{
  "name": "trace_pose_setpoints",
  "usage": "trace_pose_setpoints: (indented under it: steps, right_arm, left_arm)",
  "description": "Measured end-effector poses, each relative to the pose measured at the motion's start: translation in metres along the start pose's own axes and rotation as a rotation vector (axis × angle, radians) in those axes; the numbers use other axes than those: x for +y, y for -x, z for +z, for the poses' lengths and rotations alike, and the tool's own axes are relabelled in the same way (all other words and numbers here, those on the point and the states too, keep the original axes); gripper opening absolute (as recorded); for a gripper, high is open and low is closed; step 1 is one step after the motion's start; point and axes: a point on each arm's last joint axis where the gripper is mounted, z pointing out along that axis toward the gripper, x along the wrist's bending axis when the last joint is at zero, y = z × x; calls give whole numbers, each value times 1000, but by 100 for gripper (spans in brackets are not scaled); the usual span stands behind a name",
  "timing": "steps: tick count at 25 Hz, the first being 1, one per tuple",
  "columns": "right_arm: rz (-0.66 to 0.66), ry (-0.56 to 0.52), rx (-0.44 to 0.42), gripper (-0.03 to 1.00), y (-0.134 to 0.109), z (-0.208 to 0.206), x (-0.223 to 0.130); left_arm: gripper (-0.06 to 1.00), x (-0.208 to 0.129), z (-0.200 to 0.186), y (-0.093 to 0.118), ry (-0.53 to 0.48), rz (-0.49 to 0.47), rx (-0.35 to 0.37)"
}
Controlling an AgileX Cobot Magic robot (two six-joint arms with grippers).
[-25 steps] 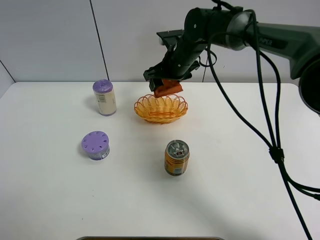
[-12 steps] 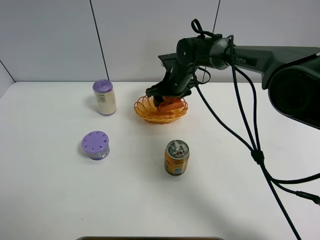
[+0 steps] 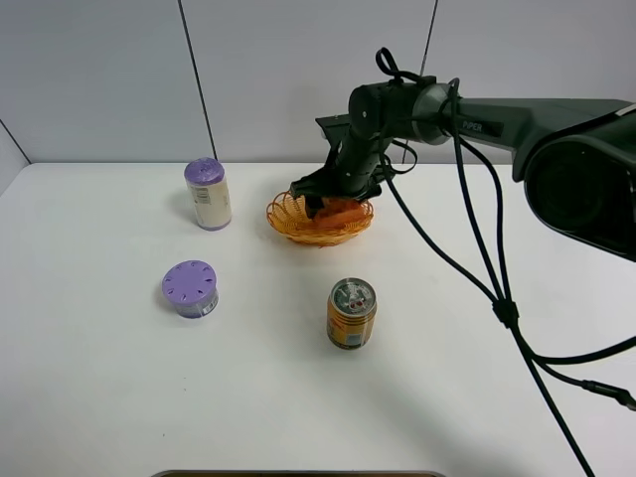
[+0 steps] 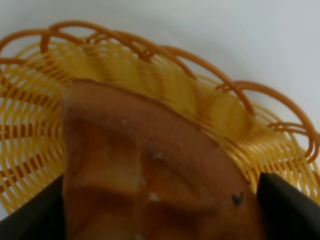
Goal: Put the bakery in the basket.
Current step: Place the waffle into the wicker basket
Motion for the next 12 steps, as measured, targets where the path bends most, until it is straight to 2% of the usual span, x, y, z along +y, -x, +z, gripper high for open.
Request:
trace_pose_setpoints:
  steps: [5,12]
  right_arm:
    - [8,-24,-1,85,0,2,-2]
    - [11,-35,0,86,0,1,-3]
  left_arm:
    - [99,0,0,0,0,0,0]
    - [99,0,0,0,0,0,0]
